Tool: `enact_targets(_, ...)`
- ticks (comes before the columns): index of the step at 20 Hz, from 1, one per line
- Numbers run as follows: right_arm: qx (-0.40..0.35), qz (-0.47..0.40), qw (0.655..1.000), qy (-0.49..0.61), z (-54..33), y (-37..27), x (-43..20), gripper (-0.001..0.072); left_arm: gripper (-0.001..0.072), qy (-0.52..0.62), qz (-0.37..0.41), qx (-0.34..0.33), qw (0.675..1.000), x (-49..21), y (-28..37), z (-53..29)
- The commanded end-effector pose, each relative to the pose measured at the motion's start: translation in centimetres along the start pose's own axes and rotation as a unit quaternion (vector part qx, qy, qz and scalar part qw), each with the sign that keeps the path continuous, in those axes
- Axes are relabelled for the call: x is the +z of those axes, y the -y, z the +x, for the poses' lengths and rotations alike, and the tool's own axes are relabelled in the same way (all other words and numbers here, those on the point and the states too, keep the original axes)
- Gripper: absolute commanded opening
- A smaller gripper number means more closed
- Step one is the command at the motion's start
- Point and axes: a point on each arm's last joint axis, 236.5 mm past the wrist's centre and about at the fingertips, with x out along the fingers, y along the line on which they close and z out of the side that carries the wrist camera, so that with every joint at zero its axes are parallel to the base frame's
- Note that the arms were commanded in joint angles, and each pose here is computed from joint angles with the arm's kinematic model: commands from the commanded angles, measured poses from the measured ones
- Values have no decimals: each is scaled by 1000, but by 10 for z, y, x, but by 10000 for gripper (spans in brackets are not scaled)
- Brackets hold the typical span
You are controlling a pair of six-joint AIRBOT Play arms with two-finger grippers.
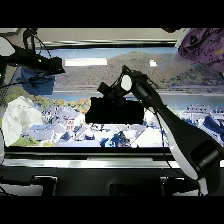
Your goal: Fold the clothes and pants, and hang the long-sleeved shirts on hangers.
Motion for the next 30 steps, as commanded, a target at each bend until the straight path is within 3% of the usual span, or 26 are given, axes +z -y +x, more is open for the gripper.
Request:
enact_targets(1,6,5,1000,7,24,-2,1,32,17,1,0,1,1000,0,-1,-1)
enact_targets(10,19,8,1000,-6,39,-5,-3,34,17,1,0,1,1000,0,-1,-1)
enact_targets(11,19,8,1000,-7,41,-4,-3,76,17,1,-1,1,1000,0,-1,-1)
enact_targets(13,32,14,999,-13,41,-10,-6,341,17,1,-2,1,1000,0,-1,-1)
enact_targets(14,45,5,999,-22,39,-17,-10,415,17,1,-2,2,1000,0,-1,-1)
enact_targets(19,93,-22,994,49,-45,-23,51,426,17,2,-1,5,1000,1,-3,-1)
enact_targets(22,55,-41,993,96,-124,40,110,429,17,2,-1,5,1000,1,-3,-1)
enact_targets(25,-10,-39,996,82,-172,142,142,484,17,1,-1,5,1000,0,-3,-1)
enact_targets(30,100,39,994,10,-141,230,122,488,17,1,-1,5,1000,0,-3,-1)
